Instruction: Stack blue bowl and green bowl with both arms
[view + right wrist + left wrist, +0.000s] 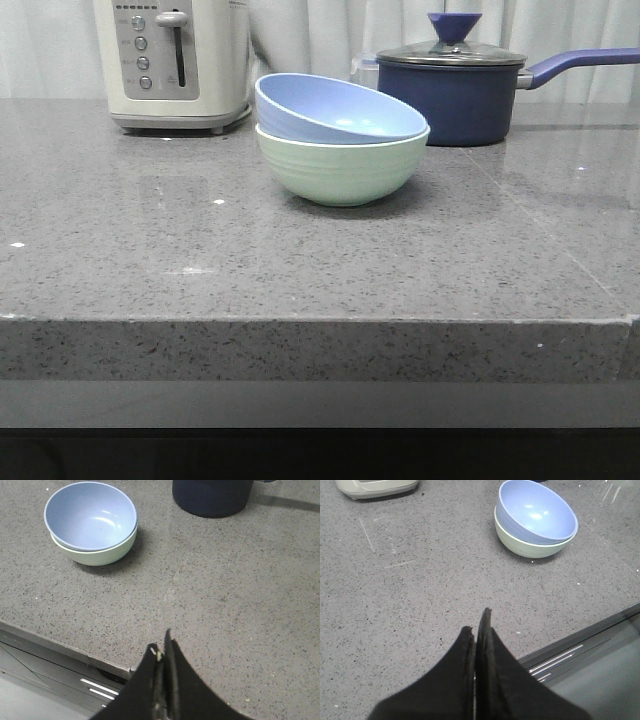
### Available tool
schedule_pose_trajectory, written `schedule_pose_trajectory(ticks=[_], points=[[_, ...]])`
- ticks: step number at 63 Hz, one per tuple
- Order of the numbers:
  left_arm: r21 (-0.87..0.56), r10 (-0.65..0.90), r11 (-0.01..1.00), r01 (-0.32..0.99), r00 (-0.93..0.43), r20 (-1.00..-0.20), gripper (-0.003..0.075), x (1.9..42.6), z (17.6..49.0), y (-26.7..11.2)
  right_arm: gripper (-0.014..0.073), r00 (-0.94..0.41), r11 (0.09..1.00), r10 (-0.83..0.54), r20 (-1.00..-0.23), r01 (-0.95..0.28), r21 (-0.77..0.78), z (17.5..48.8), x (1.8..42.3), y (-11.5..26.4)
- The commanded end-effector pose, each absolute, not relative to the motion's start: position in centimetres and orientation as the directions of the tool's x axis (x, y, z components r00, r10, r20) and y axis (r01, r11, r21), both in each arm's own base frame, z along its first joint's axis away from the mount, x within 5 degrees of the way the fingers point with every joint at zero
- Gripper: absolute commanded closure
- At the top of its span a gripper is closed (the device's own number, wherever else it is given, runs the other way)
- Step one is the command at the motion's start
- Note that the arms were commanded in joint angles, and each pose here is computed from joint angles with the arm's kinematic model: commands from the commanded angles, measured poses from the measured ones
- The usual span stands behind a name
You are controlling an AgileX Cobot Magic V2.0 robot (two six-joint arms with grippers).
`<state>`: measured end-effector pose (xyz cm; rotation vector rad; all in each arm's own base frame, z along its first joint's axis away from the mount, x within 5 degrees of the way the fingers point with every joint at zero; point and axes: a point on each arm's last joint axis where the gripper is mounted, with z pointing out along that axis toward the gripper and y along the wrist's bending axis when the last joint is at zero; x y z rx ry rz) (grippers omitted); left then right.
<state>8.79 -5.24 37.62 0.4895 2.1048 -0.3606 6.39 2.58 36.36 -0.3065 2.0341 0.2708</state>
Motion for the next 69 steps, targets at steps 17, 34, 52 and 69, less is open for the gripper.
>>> schedule_pose_trajectory(ticks=[17, 34, 52, 69], points=[[-0.083, 0.141, 0.878, 0.471, -0.419, -0.897, 0.0740, 8.7, 38.4, -5.1, 0.0649, -0.376, 0.942, -0.074, -0.924, -0.330, 0.059, 37.6, 6.6, 2.6], [-0.052, 0.017, 0.951, 0.305, -0.219, -0.976, 0.0740, 7.8, 34.5, -2.6, 0.0649, -0.376, 0.942, -0.074, -0.924, -0.330, 0.059, 37.6, 6.6, 2.6], [-0.086, -0.079, 0.985, 0.150, -0.048, -0.996, 0.0740, 6.1, 27.2, -0.9, 0.0649, -0.376, 0.942, -0.074, -0.924, -0.330, 0.059, 37.6, 6.6, 2.6], [-0.093, -0.108, 0.988, 0.126, 0.117, -0.987, 0.0740, 5.2, 23.8, -0.6, 0.0649, -0.376, 0.942, -0.074, -0.924, -0.330, 0.059, 37.6, 6.6, 2.6]])
